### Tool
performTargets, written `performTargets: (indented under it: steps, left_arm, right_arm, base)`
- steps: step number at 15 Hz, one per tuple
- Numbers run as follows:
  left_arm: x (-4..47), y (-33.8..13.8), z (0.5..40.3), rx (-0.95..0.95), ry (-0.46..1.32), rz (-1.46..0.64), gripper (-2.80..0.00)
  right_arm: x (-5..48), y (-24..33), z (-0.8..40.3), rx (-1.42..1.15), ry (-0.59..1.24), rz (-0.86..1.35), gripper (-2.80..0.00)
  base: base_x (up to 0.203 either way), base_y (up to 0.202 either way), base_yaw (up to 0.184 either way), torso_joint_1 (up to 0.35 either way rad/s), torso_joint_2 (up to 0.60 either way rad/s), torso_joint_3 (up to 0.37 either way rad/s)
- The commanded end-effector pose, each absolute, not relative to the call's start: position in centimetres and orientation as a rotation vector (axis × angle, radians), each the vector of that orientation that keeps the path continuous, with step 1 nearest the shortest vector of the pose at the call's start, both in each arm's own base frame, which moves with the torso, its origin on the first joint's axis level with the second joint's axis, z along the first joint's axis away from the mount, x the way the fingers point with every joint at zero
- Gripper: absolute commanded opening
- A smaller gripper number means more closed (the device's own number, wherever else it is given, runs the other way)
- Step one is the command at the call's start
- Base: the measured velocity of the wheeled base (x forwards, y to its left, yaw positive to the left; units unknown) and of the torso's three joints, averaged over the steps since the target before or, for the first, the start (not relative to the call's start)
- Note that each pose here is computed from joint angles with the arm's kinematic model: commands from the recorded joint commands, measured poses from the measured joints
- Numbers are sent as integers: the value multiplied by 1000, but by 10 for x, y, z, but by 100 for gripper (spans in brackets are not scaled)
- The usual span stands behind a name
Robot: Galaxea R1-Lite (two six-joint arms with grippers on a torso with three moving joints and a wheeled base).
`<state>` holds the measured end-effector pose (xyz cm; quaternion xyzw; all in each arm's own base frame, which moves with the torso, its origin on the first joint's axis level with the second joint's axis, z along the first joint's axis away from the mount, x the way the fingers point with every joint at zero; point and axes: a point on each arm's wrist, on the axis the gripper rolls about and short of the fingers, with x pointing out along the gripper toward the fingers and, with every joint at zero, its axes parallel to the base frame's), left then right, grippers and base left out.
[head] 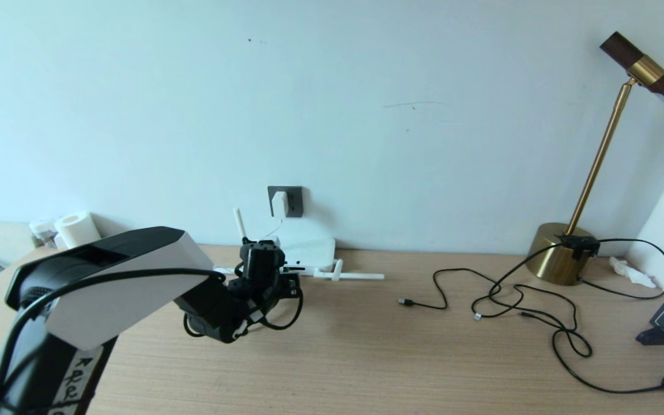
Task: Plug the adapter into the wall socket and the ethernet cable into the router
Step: Plug cable into router interface
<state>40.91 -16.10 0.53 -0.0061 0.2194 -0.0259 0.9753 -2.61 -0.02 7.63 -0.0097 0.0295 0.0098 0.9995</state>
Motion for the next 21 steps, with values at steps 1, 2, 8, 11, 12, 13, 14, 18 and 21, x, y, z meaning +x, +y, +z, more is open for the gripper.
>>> performTargets:
  steps: [1, 2, 8, 11, 12, 13, 14, 18, 21]
  left_arm:
    - [409, -161, 6, -15, 439, -49, -280]
    - [409, -161, 6, -15, 439, -49, -280]
    - [407, -161, 7, -14, 439, -50, -280]
    - [406, -161, 9, -14, 437, -50, -280]
    - [405, -161, 9, -14, 440, -51, -280]
    - [405, -161, 8, -12, 441, -51, -280]
    - [404, -161, 8, -12, 442, -51, -280]
    - [405, -162, 9, -12, 440, -52, -280]
    - [406, -161, 7, -12, 441, -49, -280]
  right_arm:
    - [-26, 0, 76, -20, 61, 21, 0]
    - [-26, 0, 76, -20, 60, 21, 0]
    - [-26, 0, 76, -20, 61, 21, 0]
    - [-26, 0, 76, -20, 61, 21, 0]
    - [-26, 0, 76, -20, 61, 21, 0]
    - [-26, 0, 76, -20, 61, 21, 0]
    - [-26, 0, 76, -20, 61, 21, 0]
    - [-26, 0, 76, -20, 61, 21, 0]
    - [-26, 0, 76, -20, 61, 21, 0]
  base:
    - [0, 0, 0, 0, 0, 0]
    - [0, 0, 0, 0, 0, 0]
    - [0, 0, 0, 0, 0, 0]
    - [0, 0, 0, 0, 0, 0]
    - [0, 0, 0, 0, 0, 0]
    - [0, 0, 0, 0, 0, 0]
    - [0, 0, 0, 0, 0, 0]
    - [0, 0, 0, 0, 0, 0]
    - [0, 0, 0, 0, 0, 0]
